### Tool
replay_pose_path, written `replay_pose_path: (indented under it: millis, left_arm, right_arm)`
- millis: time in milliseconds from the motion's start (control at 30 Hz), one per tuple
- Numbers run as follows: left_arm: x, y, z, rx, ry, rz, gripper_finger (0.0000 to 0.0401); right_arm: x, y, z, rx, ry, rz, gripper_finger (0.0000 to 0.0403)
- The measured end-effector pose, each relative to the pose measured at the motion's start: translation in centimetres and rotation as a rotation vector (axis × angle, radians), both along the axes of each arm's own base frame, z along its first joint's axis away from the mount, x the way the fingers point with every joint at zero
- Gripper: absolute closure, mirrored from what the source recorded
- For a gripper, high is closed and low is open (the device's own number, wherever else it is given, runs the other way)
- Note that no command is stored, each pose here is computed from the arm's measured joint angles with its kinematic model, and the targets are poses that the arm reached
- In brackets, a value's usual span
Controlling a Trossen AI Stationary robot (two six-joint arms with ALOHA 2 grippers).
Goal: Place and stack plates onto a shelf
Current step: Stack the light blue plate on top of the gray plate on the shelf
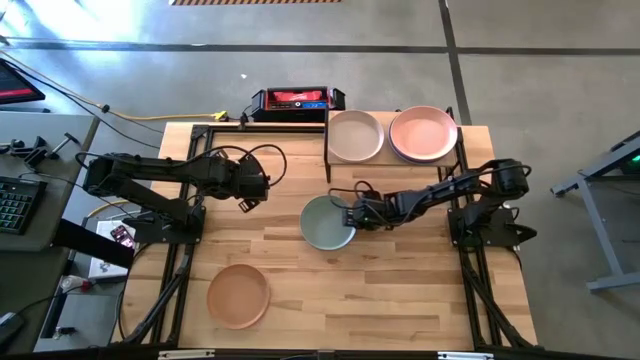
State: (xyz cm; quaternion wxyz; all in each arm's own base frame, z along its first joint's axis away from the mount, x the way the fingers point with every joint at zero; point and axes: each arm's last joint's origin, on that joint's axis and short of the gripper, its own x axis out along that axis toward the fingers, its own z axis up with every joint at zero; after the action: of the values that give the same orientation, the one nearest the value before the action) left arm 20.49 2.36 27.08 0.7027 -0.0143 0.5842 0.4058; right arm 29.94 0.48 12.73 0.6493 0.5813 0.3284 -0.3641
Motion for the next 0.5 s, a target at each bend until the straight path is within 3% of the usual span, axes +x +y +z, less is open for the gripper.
replay_pose_path:
  millis: [200,500]
  left_arm:
    - [-0.01,0.0,0.0,0.0,0.007,-0.008,0.0281]
    - [-0.01,-0.01,0.0,-0.001,0.012,-0.016,0.0281]
  right_arm:
    - [0.3,0.02,0.37,-0.026,0.018,0.043,0.0393]
    - [0.19,0.08,0.39,-0.003,0.043,0.059,0.0401]
